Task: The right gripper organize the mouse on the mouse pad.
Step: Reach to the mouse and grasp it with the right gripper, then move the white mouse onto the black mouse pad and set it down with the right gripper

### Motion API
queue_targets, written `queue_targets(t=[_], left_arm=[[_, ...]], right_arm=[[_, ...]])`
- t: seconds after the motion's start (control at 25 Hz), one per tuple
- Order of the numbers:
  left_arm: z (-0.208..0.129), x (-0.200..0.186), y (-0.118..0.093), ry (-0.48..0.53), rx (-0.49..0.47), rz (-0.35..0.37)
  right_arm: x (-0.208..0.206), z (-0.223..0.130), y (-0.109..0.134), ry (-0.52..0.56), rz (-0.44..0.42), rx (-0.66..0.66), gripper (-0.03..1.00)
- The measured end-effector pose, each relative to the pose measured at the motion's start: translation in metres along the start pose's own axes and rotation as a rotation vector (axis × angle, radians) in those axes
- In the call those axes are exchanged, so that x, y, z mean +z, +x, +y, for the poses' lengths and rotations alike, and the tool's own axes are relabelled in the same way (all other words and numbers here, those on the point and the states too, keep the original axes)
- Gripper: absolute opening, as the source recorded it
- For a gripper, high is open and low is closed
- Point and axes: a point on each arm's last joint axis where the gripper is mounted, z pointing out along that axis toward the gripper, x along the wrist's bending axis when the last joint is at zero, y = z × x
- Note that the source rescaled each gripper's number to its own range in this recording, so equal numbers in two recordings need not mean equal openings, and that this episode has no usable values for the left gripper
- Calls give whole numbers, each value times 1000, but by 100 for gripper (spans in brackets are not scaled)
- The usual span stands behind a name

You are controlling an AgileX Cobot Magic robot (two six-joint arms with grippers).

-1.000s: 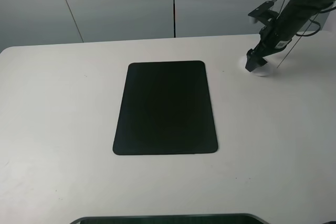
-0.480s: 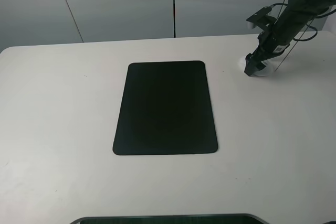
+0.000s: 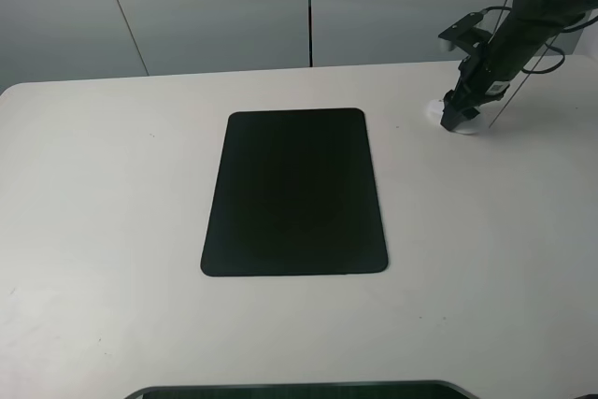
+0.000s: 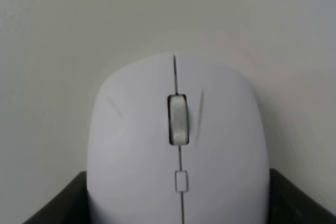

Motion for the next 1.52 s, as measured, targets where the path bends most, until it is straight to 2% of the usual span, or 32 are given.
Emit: queue_targets(t=[0.92, 1.12, 1.52], left_arm=[[0, 0, 0, 0, 0, 0], [0, 0, 0, 0, 0, 0], [0, 0, 0, 0, 0, 0]], right_arm=[[-9, 1, 3, 1, 28, 17, 0], [-25, 4, 4, -16, 32, 24, 0], [-85, 8, 11, -38, 46, 53, 0]])
